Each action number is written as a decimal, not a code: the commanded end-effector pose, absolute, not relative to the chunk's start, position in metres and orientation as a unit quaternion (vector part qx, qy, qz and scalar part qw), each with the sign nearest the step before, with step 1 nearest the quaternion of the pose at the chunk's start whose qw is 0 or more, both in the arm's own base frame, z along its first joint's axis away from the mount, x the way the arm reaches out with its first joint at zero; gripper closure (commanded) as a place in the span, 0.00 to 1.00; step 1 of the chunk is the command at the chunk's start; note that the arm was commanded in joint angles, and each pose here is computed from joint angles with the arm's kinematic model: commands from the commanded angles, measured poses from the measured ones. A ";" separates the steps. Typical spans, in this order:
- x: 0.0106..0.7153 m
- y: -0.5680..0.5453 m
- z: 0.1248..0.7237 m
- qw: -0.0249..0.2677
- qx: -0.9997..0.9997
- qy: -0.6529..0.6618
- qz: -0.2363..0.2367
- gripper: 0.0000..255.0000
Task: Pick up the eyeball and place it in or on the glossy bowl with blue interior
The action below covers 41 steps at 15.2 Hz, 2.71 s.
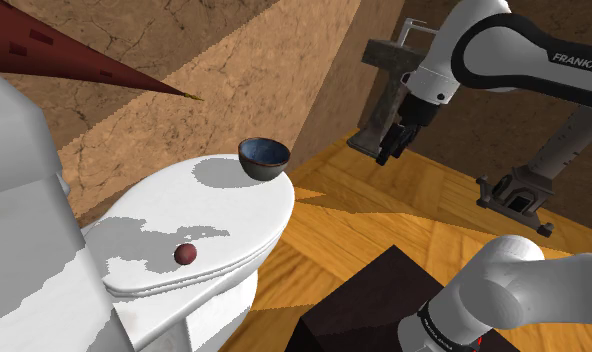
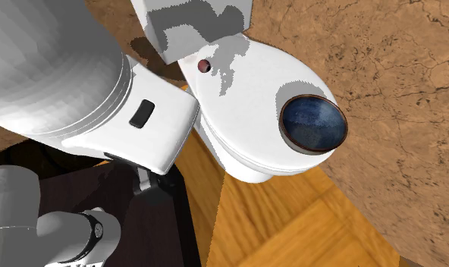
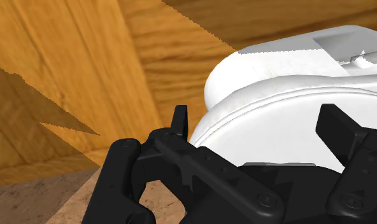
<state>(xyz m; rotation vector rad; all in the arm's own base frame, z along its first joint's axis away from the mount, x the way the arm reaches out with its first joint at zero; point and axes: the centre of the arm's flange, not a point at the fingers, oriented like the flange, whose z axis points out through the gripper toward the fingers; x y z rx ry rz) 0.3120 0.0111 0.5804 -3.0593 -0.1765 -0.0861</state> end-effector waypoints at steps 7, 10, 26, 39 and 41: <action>0.341 0.074 0.544 0.043 -0.997 -0.066 -0.025 0.00; 0.354 0.106 0.526 0.046 -0.996 -0.070 -0.023 0.00; 0.422 0.279 0.430 0.059 -0.994 -0.093 -0.014 0.00; 0.470 0.424 0.355 0.070 -0.991 -0.111 -0.006 0.00; 0.475 0.440 0.347 0.071 -0.991 -0.113 -0.005 0.00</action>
